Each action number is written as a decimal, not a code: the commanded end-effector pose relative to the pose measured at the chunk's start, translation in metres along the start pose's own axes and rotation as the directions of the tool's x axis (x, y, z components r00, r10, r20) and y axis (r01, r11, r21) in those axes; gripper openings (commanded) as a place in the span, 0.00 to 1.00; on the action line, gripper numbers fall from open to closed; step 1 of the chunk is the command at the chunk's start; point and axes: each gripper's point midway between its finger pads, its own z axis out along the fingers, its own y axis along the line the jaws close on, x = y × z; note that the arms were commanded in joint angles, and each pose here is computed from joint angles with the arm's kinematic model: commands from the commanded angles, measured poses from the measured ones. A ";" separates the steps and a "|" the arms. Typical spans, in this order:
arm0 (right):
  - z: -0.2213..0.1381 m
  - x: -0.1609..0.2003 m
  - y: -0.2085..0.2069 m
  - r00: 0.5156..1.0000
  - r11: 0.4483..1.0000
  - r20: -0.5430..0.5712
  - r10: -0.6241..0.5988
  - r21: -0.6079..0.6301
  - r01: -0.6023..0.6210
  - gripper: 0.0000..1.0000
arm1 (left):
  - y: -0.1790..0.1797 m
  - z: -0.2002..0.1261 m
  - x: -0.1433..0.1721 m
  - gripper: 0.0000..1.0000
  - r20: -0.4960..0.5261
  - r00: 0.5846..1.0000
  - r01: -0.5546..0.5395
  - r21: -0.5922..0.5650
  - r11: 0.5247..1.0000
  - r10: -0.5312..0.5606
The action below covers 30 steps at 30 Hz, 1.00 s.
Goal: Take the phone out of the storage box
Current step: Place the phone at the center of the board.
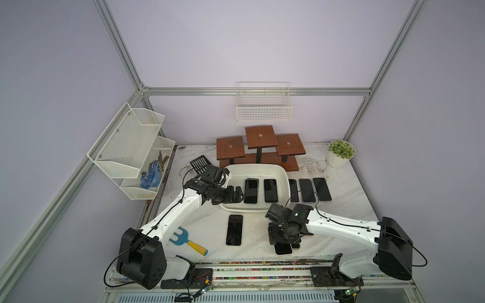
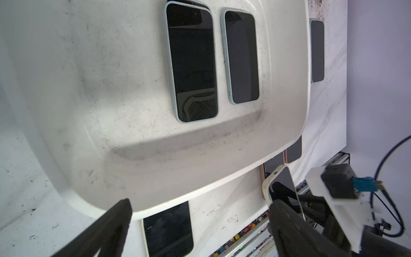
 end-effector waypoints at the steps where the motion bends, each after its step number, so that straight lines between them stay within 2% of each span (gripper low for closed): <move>1: -0.002 -0.026 0.041 0.993 0.996 0.109 0.045 -0.086 -0.035 0.69 | 0.001 -0.010 0.002 1.00 0.019 1.000 -0.016 -0.004 1.000 0.016; 7: 0.033 -0.037 0.056 0.992 0.999 0.119 0.039 0.006 -0.040 0.72 | 0.003 -0.011 0.006 1.00 0.004 1.000 -0.009 -0.010 1.000 0.009; 15: 0.056 -0.040 0.035 0.990 0.990 0.131 0.059 0.123 -0.075 0.77 | 0.002 -0.013 0.002 1.00 0.007 1.000 -0.016 -0.023 1.000 0.016; 20: 0.058 -0.044 0.021 0.989 0.983 0.137 0.056 0.167 -0.079 0.81 | 0.003 -0.011 -0.001 1.00 0.006 1.000 -0.019 -0.029 0.999 0.019; 24: 0.059 -0.045 0.016 0.990 0.981 0.132 0.053 0.181 -0.076 0.92 | 0.004 -0.009 -0.003 1.00 0.007 1.000 -0.016 -0.031 0.999 0.016; 25: 0.059 -0.045 0.017 0.990 0.981 0.131 0.047 0.181 -0.070 1.00 | 0.004 -0.008 -0.003 1.00 0.008 1.000 -0.015 -0.031 0.999 0.015; 30: 0.041 -0.051 0.025 0.989 0.984 0.146 0.006 0.173 -0.032 1.00 | 0.004 -0.006 -0.005 1.00 0.016 1.000 -0.002 -0.028 1.000 0.003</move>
